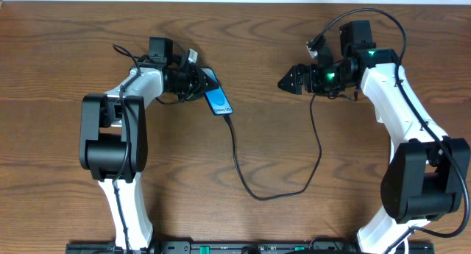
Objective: Plug charger to phone and switch on socket
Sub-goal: 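Lower the phone onto the table with the left gripper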
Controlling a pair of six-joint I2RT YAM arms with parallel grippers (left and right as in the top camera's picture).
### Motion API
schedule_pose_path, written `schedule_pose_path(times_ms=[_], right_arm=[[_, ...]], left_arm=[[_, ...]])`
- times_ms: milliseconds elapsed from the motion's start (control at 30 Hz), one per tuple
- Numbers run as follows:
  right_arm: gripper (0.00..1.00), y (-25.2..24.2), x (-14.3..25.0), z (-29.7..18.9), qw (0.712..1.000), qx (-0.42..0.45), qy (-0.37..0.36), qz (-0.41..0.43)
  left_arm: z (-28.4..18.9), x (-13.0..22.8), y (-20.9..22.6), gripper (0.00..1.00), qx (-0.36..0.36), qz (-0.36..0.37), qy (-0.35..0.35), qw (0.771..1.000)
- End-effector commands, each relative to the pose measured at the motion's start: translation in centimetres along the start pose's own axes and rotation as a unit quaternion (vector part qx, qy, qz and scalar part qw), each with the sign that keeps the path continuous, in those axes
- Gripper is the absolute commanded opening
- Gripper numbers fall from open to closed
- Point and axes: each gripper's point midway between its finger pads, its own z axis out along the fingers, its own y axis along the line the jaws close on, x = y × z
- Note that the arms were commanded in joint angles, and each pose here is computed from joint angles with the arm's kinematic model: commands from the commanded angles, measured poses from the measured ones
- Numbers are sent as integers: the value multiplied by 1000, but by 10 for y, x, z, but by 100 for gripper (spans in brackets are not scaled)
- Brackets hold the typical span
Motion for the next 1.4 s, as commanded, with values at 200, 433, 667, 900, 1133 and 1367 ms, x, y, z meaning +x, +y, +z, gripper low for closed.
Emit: schedule_pose_path(times_ms=[200, 433, 667, 900, 1133, 1367], right_arm=[[99, 4, -4, -4, 1000, 1, -6, -14], [99, 4, -4, -4, 1000, 2, -6, -14], [99, 2, -4, -4, 1000, 7, -5, -13], [99, 0, -4, -4, 1000, 11, -6, -13], [99, 0, -4, -4, 1000, 11, -6, -13], [99, 0, -4, -4, 1000, 11, -5, -13]], left_arm=[[-3, 0, 24, 29, -72, -17, -10, 997], [-6, 4, 37, 42, -107, -30, -9, 994], [-9, 5, 49, 59, -141, -38, -13, 989], [-18, 16, 74, 63, -210, -58, -7, 976], [-25, 15, 66, 67, -210, -57, -8, 976], [-50, 5, 31, 68, -192, -26, -44, 980]])
